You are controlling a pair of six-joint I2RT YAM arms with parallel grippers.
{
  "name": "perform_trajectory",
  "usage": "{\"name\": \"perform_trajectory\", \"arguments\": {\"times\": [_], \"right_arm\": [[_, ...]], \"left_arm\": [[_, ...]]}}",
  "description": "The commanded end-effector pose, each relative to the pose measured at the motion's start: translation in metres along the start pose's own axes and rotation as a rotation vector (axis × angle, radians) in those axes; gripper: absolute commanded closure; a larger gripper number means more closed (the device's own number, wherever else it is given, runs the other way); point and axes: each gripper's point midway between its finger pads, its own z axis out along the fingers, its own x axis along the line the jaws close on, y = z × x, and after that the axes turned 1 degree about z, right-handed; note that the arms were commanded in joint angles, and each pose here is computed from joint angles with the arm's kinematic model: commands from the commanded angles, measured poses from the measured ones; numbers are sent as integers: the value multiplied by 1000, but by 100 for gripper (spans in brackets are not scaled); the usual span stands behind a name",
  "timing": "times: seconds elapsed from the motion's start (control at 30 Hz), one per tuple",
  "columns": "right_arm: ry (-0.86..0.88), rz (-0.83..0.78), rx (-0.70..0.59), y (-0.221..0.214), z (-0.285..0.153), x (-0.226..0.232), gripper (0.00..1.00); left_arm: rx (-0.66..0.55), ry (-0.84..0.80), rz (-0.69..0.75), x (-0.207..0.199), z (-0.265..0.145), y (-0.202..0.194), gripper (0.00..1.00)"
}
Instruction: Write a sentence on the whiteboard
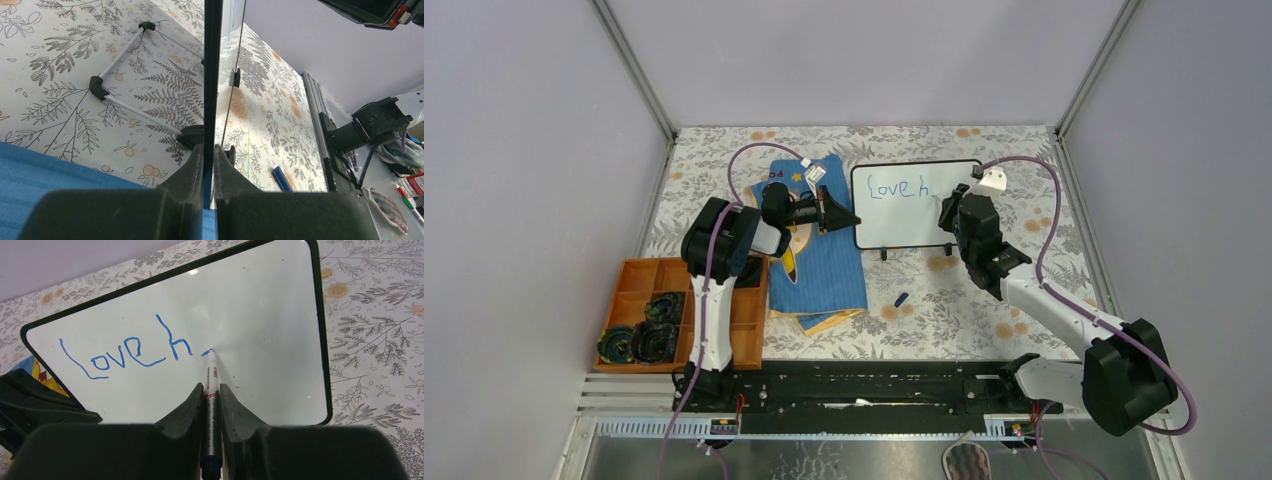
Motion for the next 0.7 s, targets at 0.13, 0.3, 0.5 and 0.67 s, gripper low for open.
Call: {"name": "perform_trajectory", "arguments": {"times": [0.13,0.3,0.5,0.67], "right_arm": [[-24,33,-125,48,5,4,100],[2,32,-126,53,6,12,100],[62,28,-104,47,8,22,100],[74,19,-57,32,10,23,100]], "left_arm": [[26,50,-44,12,-9,-16,100],[28,50,-42,11,-9,-16,100],[33,53,-44,11,-9,-18,100],[35,55,-43,12,-9,-18,100]]}}
